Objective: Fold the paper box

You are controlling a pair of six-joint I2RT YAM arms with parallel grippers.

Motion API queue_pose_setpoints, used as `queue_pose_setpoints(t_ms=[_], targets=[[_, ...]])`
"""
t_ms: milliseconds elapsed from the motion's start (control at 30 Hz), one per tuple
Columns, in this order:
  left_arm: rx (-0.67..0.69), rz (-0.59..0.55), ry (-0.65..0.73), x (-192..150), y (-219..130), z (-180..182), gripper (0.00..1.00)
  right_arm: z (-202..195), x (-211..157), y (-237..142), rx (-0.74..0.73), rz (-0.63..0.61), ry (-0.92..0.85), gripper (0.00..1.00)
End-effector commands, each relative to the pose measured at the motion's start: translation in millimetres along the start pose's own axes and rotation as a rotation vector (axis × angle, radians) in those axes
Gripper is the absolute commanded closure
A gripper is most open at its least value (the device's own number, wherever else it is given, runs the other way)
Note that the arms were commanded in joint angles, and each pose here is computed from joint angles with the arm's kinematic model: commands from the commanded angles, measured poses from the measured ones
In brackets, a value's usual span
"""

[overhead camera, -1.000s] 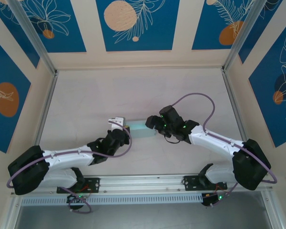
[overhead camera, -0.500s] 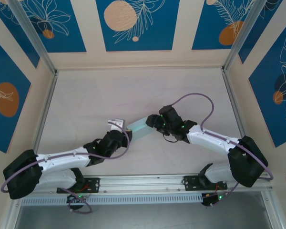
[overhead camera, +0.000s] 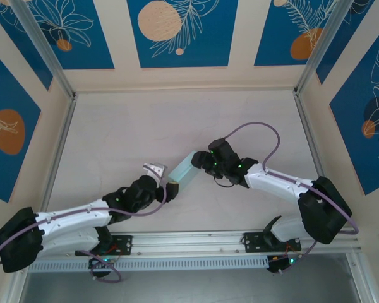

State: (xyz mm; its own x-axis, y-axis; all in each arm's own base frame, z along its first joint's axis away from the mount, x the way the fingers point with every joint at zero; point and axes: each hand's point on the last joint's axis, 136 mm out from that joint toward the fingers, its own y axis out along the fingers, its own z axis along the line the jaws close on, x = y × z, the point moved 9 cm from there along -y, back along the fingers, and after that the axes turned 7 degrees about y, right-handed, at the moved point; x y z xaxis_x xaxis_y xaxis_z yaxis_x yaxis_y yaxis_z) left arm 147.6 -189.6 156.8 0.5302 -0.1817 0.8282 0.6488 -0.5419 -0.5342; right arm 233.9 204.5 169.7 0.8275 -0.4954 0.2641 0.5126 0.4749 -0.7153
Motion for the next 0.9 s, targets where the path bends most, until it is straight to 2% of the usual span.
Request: queue_pose_setpoints(t_ms=[0, 233, 367, 433, 533, 633, 867], targets=[[-0.039, 0.062, 0.034, -12, -3, -2, 0.22, -29, -10, 8, -0.172, 0.053, -0.017, 0.32], [-0.110, 0.020, 0.010, 12, -11, -13, 0.03, -30, -10, 7, -0.179, 0.058, -0.020, 0.33], [-0.150, -0.050, -0.029, 41, -24, -19, 0.00, -30, -10, 7, -0.179, 0.056, -0.023, 0.33], [-0.141, -0.069, -0.062, 54, -27, -18, 0.00, -30, -10, 7, -0.179, 0.057, -0.023, 0.33], [-0.098, -0.040, -0.141, 64, -21, -7, 0.00, -30, -11, 7, -0.176, 0.058, -0.022, 0.32], [-0.067, 0.015, -0.217, 62, -5, 3, 0.02, -31, -12, 8, -0.178, 0.059, -0.024, 0.32], [-0.061, 0.116, -0.258, 46, 30, 8, 0.16, -31, -13, 8, -0.173, 0.065, -0.025, 0.32]])
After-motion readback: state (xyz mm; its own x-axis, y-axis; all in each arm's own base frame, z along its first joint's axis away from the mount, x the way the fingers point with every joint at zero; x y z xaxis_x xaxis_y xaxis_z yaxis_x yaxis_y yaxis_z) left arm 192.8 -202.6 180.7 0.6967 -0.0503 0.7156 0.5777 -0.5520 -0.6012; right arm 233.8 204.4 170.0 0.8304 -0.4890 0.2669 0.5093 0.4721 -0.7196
